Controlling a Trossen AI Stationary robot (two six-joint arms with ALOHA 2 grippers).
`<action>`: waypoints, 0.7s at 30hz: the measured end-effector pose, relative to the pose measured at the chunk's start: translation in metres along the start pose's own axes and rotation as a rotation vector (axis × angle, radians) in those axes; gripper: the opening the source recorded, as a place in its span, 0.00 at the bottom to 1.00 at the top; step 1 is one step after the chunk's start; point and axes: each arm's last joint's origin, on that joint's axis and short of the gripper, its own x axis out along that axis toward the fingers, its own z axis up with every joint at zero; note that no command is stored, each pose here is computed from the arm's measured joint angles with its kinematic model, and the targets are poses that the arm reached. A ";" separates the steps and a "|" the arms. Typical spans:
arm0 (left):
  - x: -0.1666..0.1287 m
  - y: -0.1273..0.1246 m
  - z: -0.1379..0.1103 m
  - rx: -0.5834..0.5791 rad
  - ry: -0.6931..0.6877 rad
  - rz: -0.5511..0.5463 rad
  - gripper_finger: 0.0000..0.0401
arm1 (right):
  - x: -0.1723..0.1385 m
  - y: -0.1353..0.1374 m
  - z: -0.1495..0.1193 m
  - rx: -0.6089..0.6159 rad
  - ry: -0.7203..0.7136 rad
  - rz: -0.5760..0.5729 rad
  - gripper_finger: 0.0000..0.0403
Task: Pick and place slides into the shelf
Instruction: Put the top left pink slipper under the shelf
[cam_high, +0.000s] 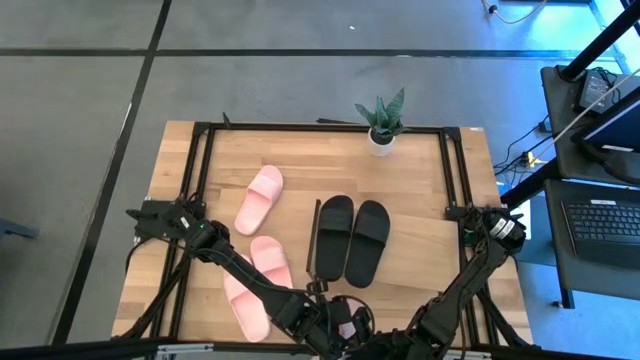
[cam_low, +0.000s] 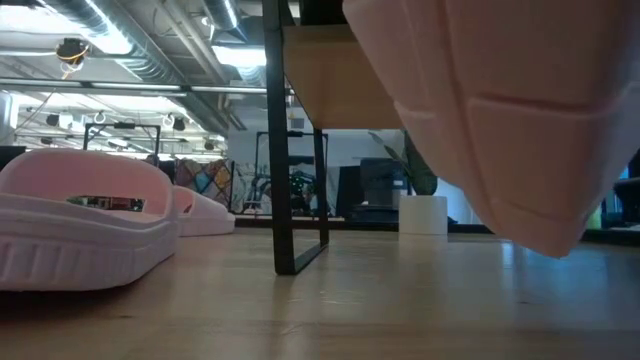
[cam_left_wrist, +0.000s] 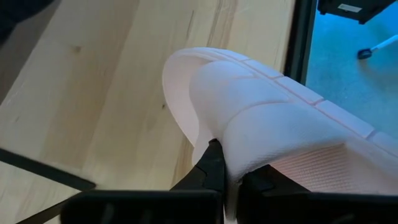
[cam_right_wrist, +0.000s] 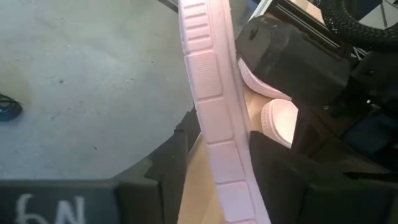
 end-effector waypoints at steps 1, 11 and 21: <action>0.000 0.000 0.000 0.000 -0.001 -0.001 0.01 | 0.000 0.000 0.000 0.001 0.000 0.000 0.41; 0.000 -0.001 0.000 0.002 0.006 -0.007 0.01 | 0.000 0.000 0.005 0.098 -0.046 0.014 0.40; 0.000 0.000 0.000 0.002 0.005 -0.005 0.01 | 0.000 0.000 0.005 0.143 -0.049 0.015 0.43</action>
